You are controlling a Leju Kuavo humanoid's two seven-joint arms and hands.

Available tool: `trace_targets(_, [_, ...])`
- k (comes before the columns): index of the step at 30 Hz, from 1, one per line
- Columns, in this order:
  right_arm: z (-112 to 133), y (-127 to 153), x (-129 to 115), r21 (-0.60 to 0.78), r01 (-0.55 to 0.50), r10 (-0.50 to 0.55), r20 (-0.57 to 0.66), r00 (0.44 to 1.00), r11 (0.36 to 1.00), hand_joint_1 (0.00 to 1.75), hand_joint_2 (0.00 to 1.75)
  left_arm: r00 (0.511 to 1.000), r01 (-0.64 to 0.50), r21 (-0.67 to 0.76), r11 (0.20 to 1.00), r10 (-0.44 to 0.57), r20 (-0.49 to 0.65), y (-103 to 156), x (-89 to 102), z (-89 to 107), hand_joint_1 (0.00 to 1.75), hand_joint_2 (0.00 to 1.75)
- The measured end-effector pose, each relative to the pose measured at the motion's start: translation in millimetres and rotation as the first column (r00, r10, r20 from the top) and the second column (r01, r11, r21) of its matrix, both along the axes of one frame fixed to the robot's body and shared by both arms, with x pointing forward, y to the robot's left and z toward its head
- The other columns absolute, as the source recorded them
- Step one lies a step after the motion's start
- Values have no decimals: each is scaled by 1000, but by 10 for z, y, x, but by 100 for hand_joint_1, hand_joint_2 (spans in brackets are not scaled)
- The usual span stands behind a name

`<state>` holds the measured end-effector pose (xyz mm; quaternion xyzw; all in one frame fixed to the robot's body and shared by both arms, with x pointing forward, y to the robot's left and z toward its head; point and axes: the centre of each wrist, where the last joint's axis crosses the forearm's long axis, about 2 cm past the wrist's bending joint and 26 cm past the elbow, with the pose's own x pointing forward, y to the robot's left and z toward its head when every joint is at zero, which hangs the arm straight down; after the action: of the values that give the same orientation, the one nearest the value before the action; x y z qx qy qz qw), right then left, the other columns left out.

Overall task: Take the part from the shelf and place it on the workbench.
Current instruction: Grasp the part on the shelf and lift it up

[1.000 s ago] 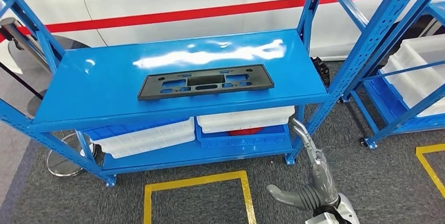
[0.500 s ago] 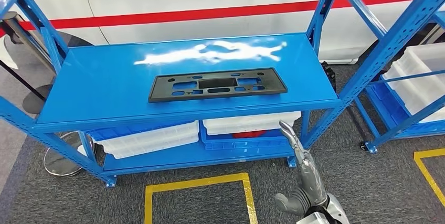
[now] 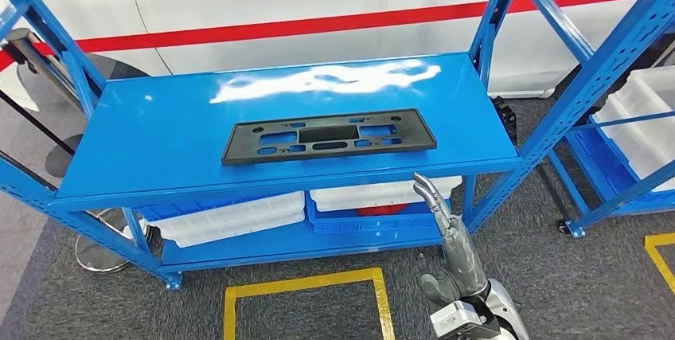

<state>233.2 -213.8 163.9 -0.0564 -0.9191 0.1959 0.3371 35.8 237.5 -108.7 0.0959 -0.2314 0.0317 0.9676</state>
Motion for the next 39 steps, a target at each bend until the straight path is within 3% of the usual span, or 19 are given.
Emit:
trace_targets(1, [-2,7,10,-2,7,-7,0,1000,1000,0,0,1000,0,0,1000,0,-1,0,-2,0,0,0])
trace_targets(5, [-23,43,57,1,27,-27,-9,1000,1000,0,175,1000,6,0,1000,-6,-12,0,-25,-2,0,0])
trace_targets(11, [62,110,201,-98,190,-175,147,974,977,0,175,1000,25,3,1000,-25,-15,-4,-9,0,0,0])
trace_targets(16, [171,231,282,-280,450,-290,466,836,848,0,175,999,47,0,999,-47,-18,-6,13,2,0,0])
trace_targets(19, [184,289,294,-334,527,-294,548,783,782,0,175,998,54,0,999,-54,-22,-7,19,2,0,0])
trace_targets(29, [205,475,433,-354,596,-359,545,758,721,0,175,997,64,-8,998,-64,-37,-28,39,6,0,0])
trace_targets(39, [44,1019,721,-476,548,-337,460,822,687,0,175,996,78,-22,997,-79,-31,-21,70,8,0,0])
